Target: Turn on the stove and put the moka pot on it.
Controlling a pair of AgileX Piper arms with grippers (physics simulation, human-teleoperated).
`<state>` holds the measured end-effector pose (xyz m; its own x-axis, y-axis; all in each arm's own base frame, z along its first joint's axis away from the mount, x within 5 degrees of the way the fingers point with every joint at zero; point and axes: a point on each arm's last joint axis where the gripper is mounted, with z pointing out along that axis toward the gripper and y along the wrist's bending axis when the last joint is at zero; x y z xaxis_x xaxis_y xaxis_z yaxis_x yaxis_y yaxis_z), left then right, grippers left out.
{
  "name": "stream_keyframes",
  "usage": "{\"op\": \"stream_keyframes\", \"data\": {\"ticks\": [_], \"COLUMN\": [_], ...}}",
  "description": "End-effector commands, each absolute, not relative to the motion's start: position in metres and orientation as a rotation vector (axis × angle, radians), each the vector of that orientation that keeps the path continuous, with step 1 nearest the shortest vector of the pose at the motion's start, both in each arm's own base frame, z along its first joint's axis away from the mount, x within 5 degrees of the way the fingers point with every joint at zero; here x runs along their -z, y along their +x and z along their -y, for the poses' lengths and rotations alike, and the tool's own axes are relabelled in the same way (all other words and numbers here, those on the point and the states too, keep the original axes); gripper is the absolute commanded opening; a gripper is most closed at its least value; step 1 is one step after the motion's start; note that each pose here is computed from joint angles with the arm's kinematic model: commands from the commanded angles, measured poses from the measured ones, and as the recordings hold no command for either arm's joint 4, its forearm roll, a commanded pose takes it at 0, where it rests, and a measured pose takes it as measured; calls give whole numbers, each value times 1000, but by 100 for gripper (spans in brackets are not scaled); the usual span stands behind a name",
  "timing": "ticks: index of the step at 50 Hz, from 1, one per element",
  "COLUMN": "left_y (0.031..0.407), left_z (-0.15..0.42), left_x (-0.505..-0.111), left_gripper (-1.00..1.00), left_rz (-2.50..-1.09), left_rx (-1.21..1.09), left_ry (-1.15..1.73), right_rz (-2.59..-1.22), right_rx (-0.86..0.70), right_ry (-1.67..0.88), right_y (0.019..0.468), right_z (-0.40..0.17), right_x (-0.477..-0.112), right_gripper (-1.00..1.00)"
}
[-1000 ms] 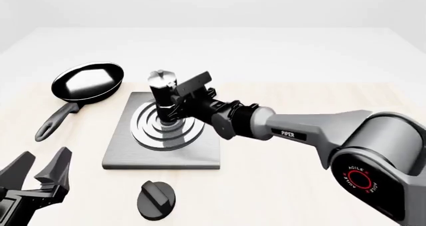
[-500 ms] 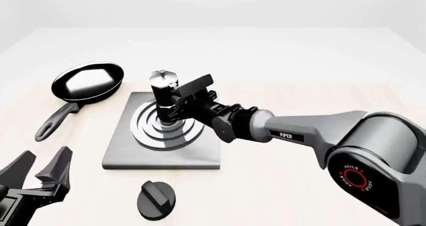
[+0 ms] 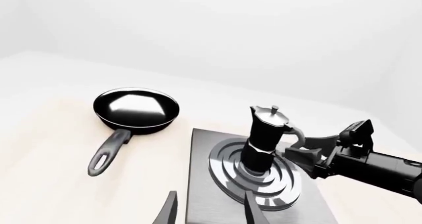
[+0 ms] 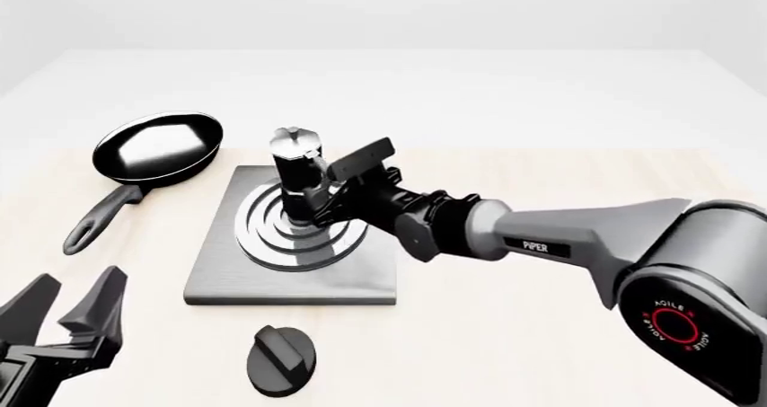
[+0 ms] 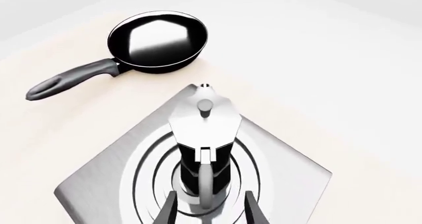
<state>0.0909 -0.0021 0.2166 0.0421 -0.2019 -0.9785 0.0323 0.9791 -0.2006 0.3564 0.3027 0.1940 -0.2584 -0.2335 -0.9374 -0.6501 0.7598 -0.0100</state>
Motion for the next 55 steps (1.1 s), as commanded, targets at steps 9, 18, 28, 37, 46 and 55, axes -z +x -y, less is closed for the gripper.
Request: {"op": "stream_keyframes", "data": {"ticks": [9,18,28,37,46,55], "left_y": [80,74,68,62,60,58], "left_z": [2,1,1,1,1,1], "left_x": [-218,-219,-219,-219,-219,-219], "left_gripper": [100,100,100,100,100,100], "left_rz": [-1493,-1476,-1460,-1446,-1439,-1432], "left_rx": [178,173,166,154,148,144], "left_ry": [-131,-132,-127,-115,-110,-109], "right_rz": [-1799,-1784,-1744,-1712,-1691,-1677], "right_rx": [-436,-444,-418,-416,-390,-366], "right_ry": [-690,-685,-700,-692,-653,-615], "right_y": [321,288,256,224,202,176], "right_z": [-264,-239,-208,-181,-151,-122], "right_x": [-234,-258,-287,-315,-332,-346], "right_gripper": [100,100,100,100,100,100]}}
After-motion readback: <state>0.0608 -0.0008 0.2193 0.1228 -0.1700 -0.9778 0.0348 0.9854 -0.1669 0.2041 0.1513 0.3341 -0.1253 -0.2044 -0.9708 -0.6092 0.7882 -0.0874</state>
